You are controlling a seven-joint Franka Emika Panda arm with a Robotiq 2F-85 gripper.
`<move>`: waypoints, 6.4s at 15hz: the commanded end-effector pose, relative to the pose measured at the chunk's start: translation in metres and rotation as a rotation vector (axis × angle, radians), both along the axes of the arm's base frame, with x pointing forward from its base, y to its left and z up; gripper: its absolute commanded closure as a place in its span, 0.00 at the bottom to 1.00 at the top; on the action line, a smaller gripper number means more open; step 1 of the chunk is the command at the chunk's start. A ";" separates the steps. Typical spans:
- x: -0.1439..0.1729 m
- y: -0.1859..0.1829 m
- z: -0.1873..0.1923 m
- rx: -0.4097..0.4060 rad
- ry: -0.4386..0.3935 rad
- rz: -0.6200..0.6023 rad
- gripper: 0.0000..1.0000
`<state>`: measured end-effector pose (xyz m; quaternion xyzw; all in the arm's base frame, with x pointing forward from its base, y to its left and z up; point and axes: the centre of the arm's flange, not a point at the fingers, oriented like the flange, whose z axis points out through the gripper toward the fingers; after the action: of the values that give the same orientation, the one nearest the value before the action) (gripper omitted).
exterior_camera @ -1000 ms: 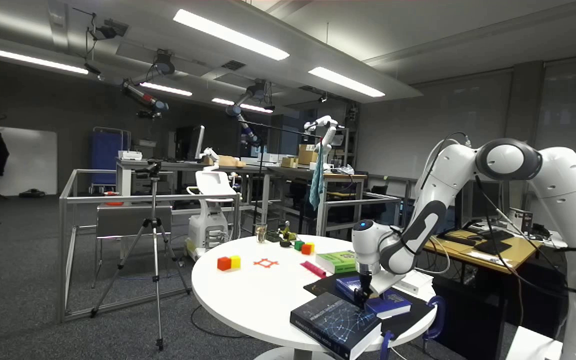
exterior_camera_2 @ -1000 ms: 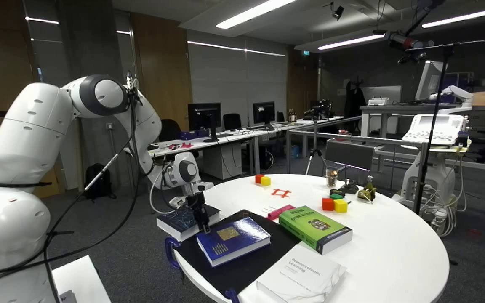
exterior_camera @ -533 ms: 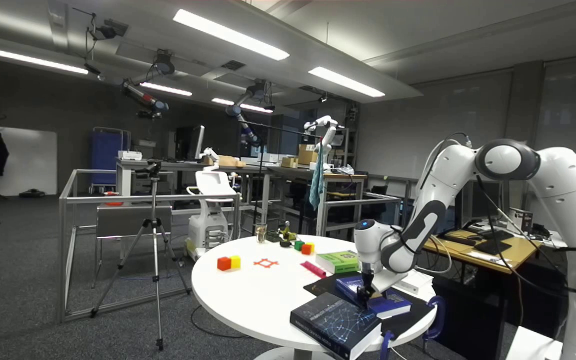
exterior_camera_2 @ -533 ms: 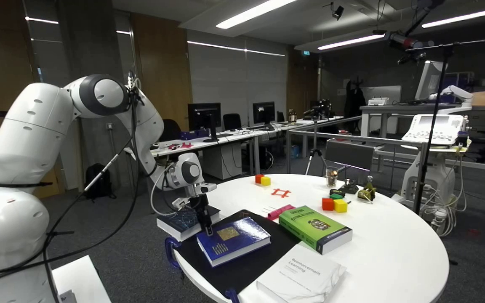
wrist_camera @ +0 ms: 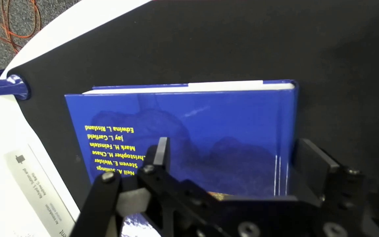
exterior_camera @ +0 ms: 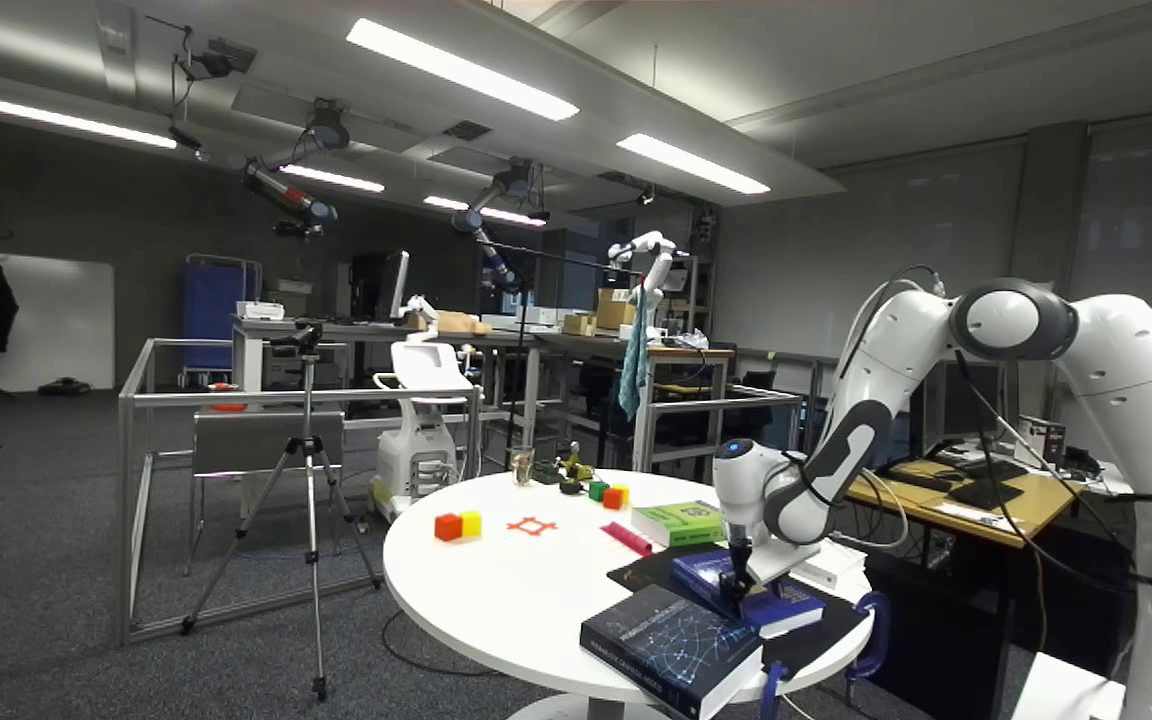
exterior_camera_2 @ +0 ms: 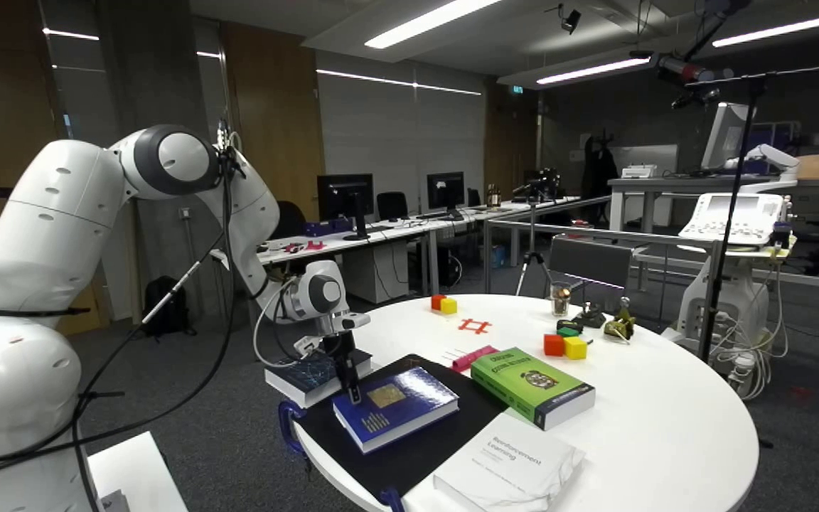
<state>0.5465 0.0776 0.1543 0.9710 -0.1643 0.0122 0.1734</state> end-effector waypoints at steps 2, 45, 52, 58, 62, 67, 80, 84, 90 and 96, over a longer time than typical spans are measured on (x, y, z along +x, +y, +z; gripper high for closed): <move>-0.012 -0.020 0.015 0.001 -0.008 -0.017 0.00; -0.003 -0.246 0.157 0.375 -0.221 -0.182 0.00; 0.007 -0.301 0.147 0.463 -0.188 -0.149 0.00; 0.021 -0.308 0.131 0.514 -0.222 -0.034 0.00; 0.017 -0.300 0.126 0.486 -0.213 -0.055 0.00; 0.018 -0.300 0.126 0.486 -0.215 -0.054 0.00; 0.024 -0.304 0.131 0.518 -0.201 -0.057 0.00; 0.029 -0.311 0.136 0.580 -0.125 -0.049 0.00; 0.036 -0.332 0.146 0.723 -0.049 -0.022 0.00; 0.041 -0.352 0.133 0.888 -0.036 0.078 0.00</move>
<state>0.5750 -0.2592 0.2897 0.9623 -0.1537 -0.0351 -0.2215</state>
